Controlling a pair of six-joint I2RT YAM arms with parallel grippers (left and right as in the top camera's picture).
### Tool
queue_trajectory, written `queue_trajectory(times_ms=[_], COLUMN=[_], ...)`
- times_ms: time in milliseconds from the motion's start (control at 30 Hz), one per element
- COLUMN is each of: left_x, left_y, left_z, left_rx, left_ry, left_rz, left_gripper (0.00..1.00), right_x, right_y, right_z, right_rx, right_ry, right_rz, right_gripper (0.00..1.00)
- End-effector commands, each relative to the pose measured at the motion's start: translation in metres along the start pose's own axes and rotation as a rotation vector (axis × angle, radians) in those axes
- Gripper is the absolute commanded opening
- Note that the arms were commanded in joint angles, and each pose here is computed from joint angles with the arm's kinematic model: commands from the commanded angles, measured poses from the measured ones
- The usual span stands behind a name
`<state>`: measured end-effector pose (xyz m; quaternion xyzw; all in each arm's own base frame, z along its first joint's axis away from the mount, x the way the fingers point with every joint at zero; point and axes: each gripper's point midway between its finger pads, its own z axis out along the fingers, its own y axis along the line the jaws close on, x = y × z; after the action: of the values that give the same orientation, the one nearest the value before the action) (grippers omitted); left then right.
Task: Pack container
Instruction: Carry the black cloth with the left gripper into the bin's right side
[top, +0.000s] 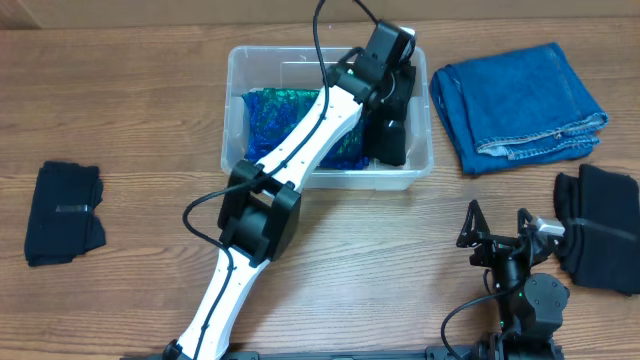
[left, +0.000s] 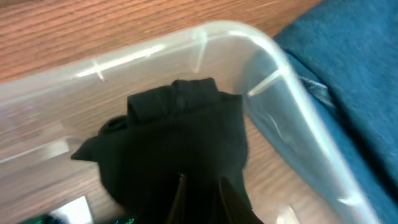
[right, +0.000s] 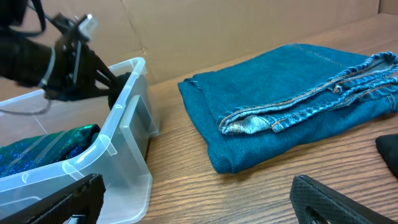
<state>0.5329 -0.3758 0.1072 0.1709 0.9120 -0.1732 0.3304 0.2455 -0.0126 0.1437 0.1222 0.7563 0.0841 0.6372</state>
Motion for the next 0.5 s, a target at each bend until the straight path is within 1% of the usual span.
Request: queue_trajectory(times_ms=[0,133,267,333,433,467], left_x=[0.032,0.053,0.052,0.038,-0.006,-0.017], left_y=[0.013,0.018,0.018,0.015,0.005,0.003], left_z=[0.022,0.030,0.030,0.023,-0.010,-0.021], left_rx=[-0.039,-0.049,-0.048,-0.043,-0.031,-0.030], left_ry=[0.051,0.094,0.090,0.067,0.007,-0.004], left_rz=[0.025,0.025,0.025,0.036,0.065,0.075], left_gripper=[0.19,0.20,0.20,0.24,0.31,0.36], right_x=[-0.006,-0.006,-0.006,-0.006,-0.006,-0.006], right_y=[0.003,0.003,0.003,0.003,0.003,0.003], right_z=[-0.002,-0.002,-0.002,-0.002,-0.002,-0.002], right_rx=[-0.007,-0.007,-0.007,-0.007,-0.007,-0.007], right_ry=[-0.015,-0.015,-0.015,-0.015,-0.015,-0.015], right_rz=[-0.002,-0.002,-0.002,-0.002,-0.002,-0.002], right_gripper=[1.00,1.00,1.00,1.00,1.00,1.00])
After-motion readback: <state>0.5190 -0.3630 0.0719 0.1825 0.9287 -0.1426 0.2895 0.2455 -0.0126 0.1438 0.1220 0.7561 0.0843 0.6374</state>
